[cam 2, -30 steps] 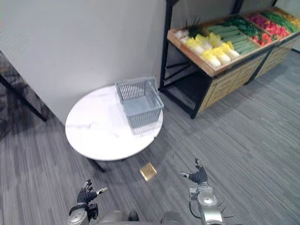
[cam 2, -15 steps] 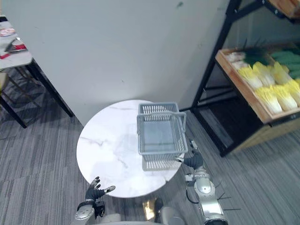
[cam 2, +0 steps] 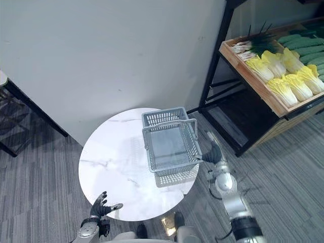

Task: Pick vegetable in the basket

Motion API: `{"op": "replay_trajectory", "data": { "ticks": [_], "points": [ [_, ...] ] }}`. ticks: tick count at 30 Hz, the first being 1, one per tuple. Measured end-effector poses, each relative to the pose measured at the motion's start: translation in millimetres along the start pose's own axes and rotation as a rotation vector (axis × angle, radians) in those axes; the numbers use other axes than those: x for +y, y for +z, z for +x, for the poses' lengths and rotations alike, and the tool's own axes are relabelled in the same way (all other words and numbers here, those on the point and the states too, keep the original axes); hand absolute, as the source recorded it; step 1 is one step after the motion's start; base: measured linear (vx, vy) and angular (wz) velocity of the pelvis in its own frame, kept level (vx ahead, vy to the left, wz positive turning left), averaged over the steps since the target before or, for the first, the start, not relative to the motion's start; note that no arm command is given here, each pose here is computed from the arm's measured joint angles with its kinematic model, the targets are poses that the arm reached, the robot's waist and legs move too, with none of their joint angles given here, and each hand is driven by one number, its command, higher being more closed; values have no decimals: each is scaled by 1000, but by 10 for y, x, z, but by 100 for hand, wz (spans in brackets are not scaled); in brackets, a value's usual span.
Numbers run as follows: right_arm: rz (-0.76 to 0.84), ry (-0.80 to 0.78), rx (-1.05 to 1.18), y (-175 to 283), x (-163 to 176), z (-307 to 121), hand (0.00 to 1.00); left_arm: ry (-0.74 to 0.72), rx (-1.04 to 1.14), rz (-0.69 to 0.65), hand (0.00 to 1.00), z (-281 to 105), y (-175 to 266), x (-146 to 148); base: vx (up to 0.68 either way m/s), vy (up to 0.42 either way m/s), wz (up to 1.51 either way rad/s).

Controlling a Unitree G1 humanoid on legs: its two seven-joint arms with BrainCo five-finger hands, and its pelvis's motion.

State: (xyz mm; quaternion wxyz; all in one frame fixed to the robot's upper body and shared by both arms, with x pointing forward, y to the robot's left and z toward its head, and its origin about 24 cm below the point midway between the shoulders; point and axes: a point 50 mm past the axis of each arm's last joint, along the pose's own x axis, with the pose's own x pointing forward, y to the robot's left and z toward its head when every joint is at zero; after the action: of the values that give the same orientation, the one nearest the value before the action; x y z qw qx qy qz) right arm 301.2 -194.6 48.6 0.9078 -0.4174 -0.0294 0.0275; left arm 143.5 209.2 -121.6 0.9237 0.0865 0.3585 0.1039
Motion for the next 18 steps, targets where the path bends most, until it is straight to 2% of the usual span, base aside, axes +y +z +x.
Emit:
{"op": "replay_trajectory", "data": {
  "ticks": [6, 11, 13, 18],
  "points": [
    [-212, -9, -75, 236, -206, 452, 0, -5, -58, 5, 0, 41, 133, -22, -46, 34, 9],
    [-373, -98, -64, 401, -695, 798, 0, 26, -117, 5, 0, 84, 276, 36, -68, 33, 27],
    [-403, -122, -55, 435, -825, 860, 0, 38, -118, -1, 0, 86, 280, 47, -32, 23, 12],
    [-477, -275, -27, 680, -1450, 1045, 0, 35, -179, -45, 0, 143, 464, 23, -12, 9, 24]
  ]
}}
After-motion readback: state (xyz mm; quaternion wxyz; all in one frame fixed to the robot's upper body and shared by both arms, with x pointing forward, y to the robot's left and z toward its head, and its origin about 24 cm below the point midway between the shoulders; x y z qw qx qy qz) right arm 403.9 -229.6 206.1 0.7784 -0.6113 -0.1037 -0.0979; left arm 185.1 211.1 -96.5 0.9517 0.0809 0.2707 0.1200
